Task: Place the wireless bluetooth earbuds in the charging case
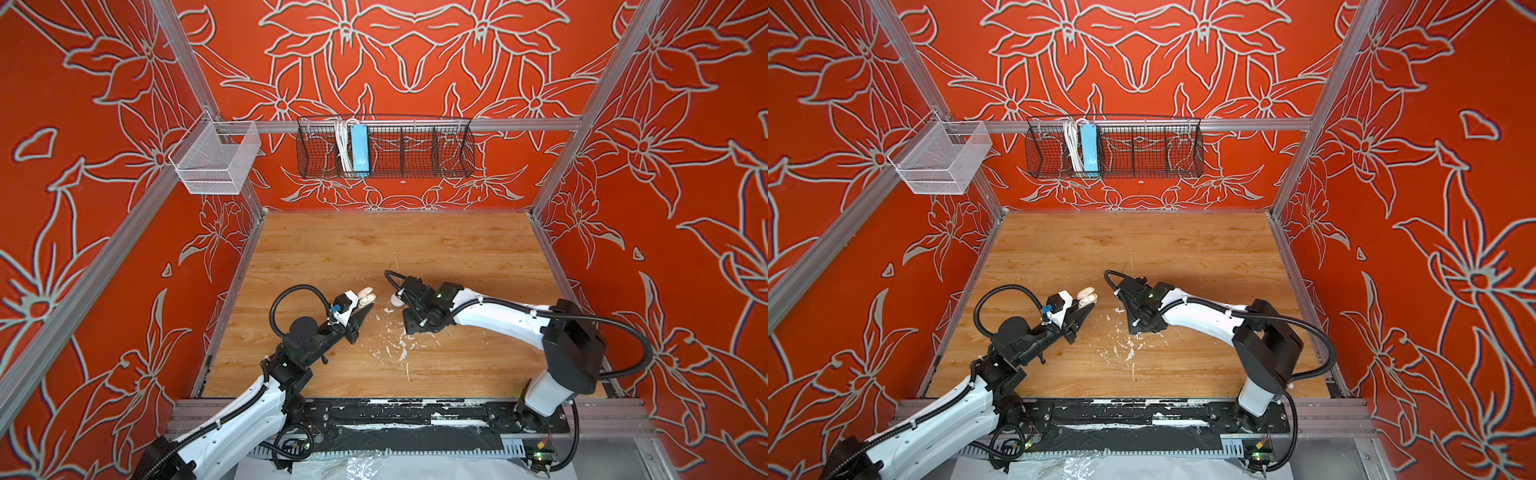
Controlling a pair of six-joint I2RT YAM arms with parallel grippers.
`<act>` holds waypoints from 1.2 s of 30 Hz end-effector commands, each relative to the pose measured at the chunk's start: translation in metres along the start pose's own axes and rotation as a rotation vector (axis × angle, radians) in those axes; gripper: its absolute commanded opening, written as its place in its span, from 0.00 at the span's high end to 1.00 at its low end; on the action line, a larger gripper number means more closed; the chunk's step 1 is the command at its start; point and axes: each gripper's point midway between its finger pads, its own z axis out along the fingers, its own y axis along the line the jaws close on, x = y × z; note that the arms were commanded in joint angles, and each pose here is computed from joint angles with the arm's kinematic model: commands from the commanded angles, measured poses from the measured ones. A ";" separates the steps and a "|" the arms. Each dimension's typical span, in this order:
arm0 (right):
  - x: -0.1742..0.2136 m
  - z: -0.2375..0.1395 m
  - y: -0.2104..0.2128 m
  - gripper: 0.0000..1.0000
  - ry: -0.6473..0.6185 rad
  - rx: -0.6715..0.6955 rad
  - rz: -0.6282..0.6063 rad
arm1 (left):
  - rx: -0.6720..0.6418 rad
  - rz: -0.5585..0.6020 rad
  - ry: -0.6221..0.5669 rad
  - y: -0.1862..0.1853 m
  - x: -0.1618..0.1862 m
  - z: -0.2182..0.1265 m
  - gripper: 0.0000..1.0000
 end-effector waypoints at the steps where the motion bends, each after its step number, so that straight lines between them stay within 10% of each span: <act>1: 0.005 0.004 -0.001 0.42 0.058 0.027 0.005 | 0.001 0.015 -0.039 0.001 -0.018 0.001 1.00; 36: 0.013 0.051 0.010 0.66 0.156 0.069 0.002 | 0.006 0.019 -0.052 0.000 -0.021 -0.001 1.00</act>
